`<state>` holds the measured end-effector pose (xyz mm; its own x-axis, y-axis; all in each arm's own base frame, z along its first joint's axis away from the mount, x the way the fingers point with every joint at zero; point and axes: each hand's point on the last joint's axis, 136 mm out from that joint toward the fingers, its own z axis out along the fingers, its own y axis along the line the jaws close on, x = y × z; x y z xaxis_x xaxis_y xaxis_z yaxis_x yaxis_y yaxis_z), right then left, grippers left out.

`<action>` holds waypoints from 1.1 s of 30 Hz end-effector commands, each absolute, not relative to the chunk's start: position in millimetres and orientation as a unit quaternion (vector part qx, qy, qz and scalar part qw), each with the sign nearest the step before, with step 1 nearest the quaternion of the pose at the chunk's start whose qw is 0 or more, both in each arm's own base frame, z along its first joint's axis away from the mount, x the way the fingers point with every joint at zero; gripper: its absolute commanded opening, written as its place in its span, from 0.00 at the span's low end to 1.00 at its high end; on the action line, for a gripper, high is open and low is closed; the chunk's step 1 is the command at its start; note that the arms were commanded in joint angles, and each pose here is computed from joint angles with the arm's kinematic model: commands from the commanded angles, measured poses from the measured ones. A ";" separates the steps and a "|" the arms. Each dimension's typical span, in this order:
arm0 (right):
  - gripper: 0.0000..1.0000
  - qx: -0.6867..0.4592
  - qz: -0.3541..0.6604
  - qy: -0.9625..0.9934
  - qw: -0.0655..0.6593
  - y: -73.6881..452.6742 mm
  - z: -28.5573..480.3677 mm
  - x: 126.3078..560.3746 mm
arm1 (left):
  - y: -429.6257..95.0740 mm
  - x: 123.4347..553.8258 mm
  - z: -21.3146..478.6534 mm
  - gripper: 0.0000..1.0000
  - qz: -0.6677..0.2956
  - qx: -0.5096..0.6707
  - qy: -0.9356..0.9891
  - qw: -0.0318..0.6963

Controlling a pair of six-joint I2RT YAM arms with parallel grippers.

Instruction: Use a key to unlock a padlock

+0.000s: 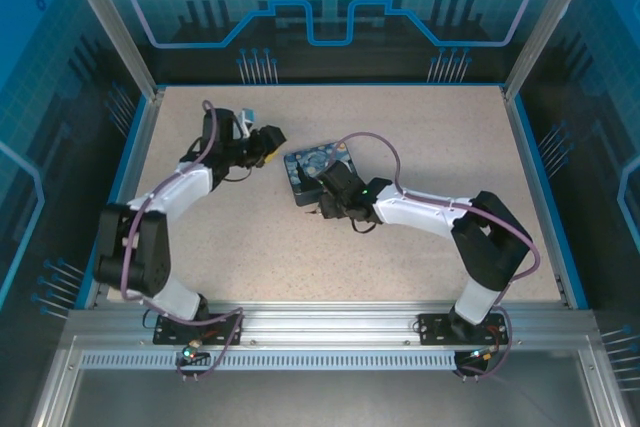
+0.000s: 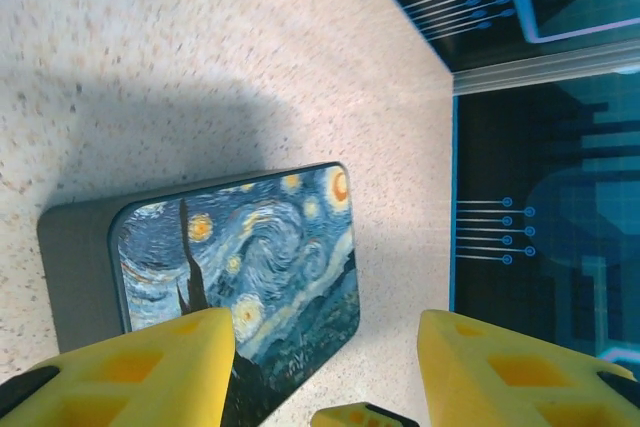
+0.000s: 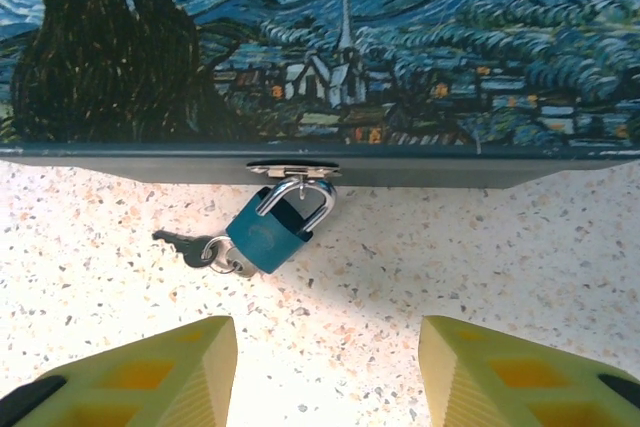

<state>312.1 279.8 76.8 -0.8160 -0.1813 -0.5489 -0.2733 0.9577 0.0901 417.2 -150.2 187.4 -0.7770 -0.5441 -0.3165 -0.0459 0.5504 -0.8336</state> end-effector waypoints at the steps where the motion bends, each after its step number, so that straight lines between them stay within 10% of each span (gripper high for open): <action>1: 0.52 -0.098 0.136 0.946 0.278 281.7 85.0 311.1 | -144.2 388.4 183.3 0.53 -0.407 -0.128 0.854 0.298; 17: 0.57 -0.050 0.226 0.918 0.322 232.1 120.9 343.6 | -196.4 288.3 154.3 0.54 -0.355 0.061 0.875 0.324; 33: 0.52 -0.033 0.266 0.925 0.269 275.8 57.4 310.6 | -145.9 395.0 165.4 0.63 -0.406 -0.103 0.845 0.333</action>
